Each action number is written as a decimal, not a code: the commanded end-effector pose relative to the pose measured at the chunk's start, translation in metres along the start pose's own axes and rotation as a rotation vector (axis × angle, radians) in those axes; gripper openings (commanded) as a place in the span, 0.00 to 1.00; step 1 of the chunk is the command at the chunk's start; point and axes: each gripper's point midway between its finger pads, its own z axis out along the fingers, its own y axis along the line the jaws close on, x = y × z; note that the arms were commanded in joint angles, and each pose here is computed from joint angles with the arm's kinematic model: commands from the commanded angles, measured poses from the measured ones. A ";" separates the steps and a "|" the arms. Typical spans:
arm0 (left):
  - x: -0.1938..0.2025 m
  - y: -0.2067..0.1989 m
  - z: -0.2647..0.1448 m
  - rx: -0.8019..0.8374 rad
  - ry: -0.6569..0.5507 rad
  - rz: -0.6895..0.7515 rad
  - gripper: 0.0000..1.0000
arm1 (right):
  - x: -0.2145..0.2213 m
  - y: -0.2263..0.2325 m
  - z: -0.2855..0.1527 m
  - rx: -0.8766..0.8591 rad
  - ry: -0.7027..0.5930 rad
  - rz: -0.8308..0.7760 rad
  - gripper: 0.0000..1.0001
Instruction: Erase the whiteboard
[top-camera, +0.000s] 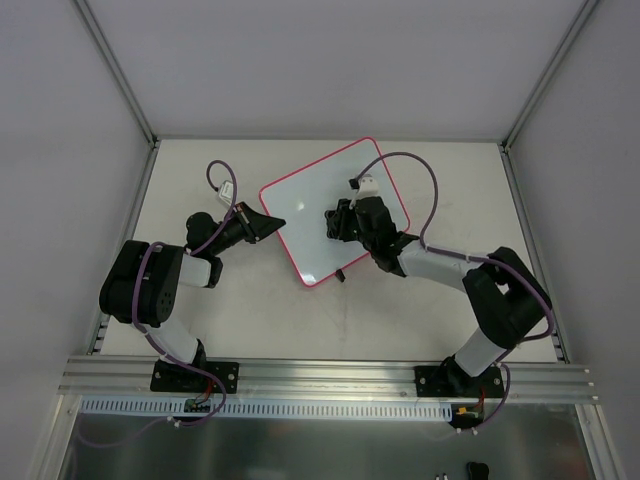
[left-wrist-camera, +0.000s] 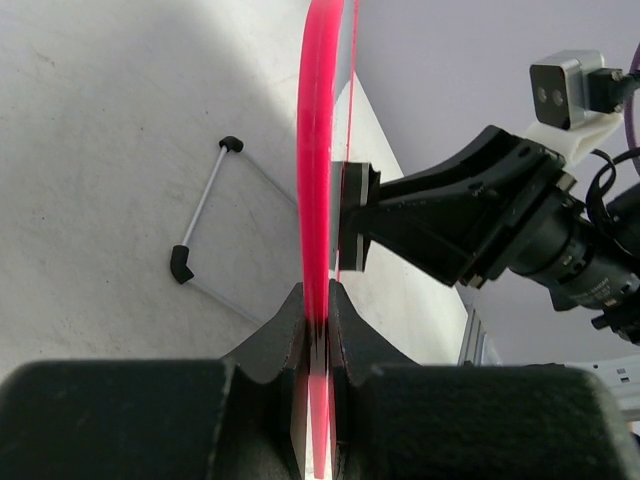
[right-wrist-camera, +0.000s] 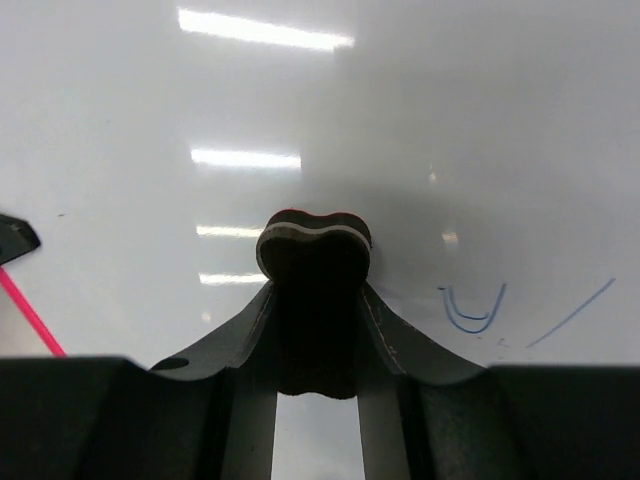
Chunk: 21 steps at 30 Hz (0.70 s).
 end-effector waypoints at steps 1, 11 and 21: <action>-0.037 -0.056 -0.001 0.214 -0.151 0.286 0.00 | 0.063 -0.087 -0.004 0.257 0.190 -0.006 0.00; -0.036 -0.056 -0.002 0.212 -0.150 0.287 0.00 | 0.077 -0.145 -0.005 0.347 0.233 0.192 0.00; -0.036 -0.055 -0.003 0.209 -0.151 0.286 0.00 | 0.090 -0.186 -0.020 0.467 0.241 0.325 0.00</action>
